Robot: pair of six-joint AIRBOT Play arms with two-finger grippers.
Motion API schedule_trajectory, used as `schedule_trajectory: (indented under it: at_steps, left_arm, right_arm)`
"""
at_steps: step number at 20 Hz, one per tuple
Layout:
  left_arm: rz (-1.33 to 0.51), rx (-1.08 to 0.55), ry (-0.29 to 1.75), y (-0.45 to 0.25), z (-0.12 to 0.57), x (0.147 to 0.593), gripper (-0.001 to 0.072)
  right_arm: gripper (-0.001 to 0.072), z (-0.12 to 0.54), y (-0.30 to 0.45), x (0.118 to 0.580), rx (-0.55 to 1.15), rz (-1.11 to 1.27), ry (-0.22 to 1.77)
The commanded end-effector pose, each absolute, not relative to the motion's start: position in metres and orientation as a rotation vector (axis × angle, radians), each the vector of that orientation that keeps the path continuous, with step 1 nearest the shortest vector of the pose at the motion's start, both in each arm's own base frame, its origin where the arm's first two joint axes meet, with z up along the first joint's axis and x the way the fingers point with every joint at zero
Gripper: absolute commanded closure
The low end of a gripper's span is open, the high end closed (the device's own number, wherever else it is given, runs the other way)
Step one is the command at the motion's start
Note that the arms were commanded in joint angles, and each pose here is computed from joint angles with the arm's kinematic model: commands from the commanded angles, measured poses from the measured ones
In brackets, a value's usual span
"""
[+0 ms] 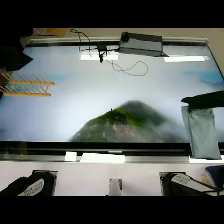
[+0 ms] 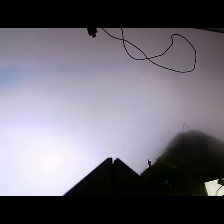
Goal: Fold the shirts.
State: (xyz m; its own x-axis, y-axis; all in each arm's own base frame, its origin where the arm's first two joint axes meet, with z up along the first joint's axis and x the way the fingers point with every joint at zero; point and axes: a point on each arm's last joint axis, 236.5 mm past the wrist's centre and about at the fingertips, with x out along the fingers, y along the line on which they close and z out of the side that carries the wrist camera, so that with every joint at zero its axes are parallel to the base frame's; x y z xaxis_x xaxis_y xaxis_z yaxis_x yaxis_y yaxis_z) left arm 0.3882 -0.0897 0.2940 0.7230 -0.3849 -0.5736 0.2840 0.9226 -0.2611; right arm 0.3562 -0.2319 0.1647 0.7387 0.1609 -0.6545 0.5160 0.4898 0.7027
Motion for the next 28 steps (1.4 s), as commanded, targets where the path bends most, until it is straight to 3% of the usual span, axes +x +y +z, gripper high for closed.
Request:
schedule_trajectory:
  at_steps: [1,9,13,17,18,19,20,24,27,28]
  left_arm:
    - [-0.374,-0.15,0.666,-0.09,0.294,0.388,0.0672]
    - [-0.377,-0.143,0.66,-0.09,0.294,0.39,0.0672]
    - [-0.374,-0.145,0.662,-0.089,0.292,0.393,0.0672]
    - [-0.373,-0.146,0.658,-0.089,0.292,0.395,0.0672]
    - [-0.373,-0.146,0.658,-0.089,0.292,0.395,0.0672]
    - [-0.373,-0.146,0.658,-0.089,0.292,0.395,0.0672]
    - [-0.373,-0.147,0.659,-0.089,0.292,0.395,0.0672]
    - [-0.372,-0.151,0.675,-0.089,0.285,0.4,0.0673]
    - [-0.376,-0.127,0.695,-0.096,0.274,0.409,0.0675]
    - [-0.336,-0.048,0.724,-0.093,0.26,0.415,0.0675]
  right_arm:
    - [0.0684,0.177,-0.25,0.334,1.091,-0.319,0.689]
    - [0.0684,0.063,-0.214,0.221,0.915,-0.597,1.365]
    - [0.0684,0.03,-0.21,0.176,0.825,-0.701,1.55]
    - [0.068,0.008,-0.219,0.156,0.77,-0.773,1.603]
    - [0.0571,0.004,-0.221,0.158,0.769,-0.774,1.587]
    - [0.0279,0.003,-0.223,0.165,0.773,-0.766,1.557]
    - [0.0095,0.002,-0.223,0.175,0.784,-0.746,1.521]
    - [0.0094,0.032,-0.227,0.245,0.772,-0.558,1.268]
    - [0.0122,0.123,-0.242,0.332,0.673,-0.417,0.891]
    - [0.0123,0.163,-0.234,0.365,0.58,-0.352,0.776]
